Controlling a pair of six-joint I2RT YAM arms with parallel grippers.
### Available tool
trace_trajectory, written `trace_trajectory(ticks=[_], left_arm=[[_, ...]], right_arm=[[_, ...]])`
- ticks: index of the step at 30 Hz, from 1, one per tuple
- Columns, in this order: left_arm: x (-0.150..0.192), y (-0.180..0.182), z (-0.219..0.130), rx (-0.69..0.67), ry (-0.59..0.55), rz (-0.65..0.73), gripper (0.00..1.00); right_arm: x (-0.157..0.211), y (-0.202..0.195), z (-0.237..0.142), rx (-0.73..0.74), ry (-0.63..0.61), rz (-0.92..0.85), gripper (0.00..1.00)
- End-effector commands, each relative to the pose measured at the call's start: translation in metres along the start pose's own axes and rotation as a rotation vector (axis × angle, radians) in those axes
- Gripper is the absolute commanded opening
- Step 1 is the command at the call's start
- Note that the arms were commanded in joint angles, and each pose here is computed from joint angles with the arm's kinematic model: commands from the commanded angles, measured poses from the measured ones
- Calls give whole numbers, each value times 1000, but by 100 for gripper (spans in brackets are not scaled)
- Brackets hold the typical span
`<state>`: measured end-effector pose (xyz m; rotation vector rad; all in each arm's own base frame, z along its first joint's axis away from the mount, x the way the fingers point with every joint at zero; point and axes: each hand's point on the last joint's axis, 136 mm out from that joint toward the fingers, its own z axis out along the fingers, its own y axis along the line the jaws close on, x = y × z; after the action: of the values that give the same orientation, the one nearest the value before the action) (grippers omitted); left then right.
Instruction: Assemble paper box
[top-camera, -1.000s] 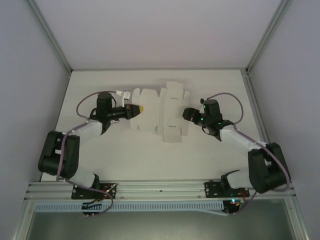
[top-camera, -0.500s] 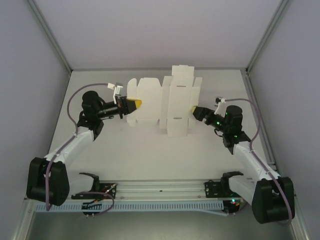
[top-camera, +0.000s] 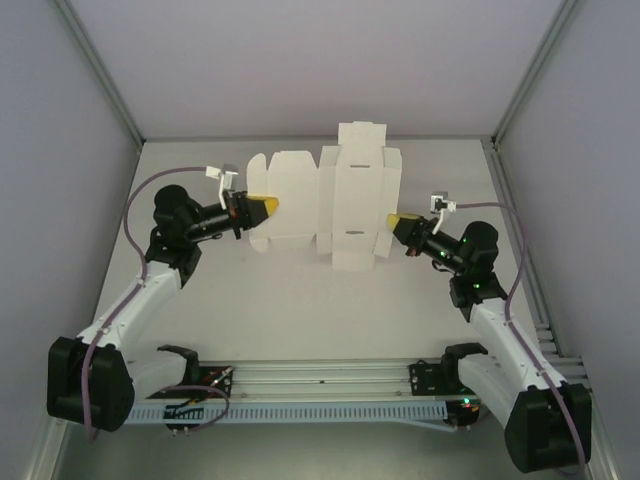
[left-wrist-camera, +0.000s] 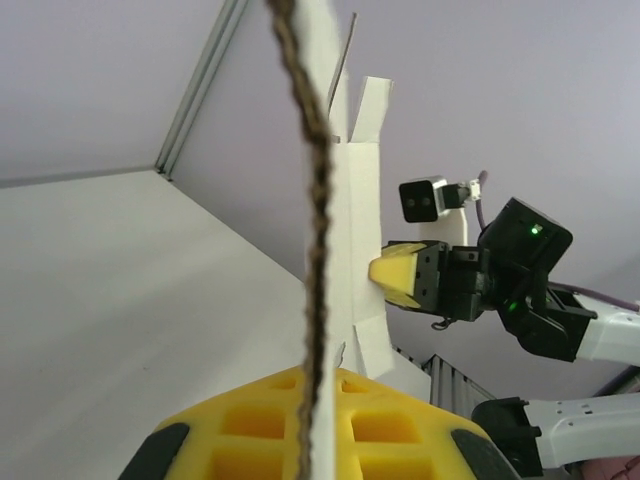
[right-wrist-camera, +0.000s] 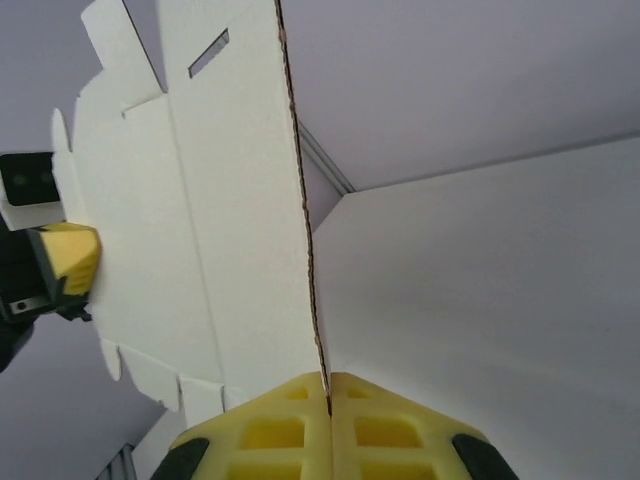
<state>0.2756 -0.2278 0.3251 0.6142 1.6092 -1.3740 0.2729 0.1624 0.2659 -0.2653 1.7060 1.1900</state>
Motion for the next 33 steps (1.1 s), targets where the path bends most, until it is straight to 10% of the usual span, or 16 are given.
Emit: trace_trajectory(ticks=[1,4,8,16,33], left_arm=[[2,8,1,-27,-3,14,0],[10,21,2,-71,22,-14,14],[23,52,-4,-257,63,-48,99],[51,139,-77,-937,111,-170,100],[76,150,-74,-942,192,-227,100]], right_arm=[[0,15,0,-73,2,-69,0],[-4,11,0,-31,-11,-117,0],[6,-9,2,171,112,-201,0],[87,-67,3,431,479,-156,0],[79,-96,78,736,729,-1369,0]])
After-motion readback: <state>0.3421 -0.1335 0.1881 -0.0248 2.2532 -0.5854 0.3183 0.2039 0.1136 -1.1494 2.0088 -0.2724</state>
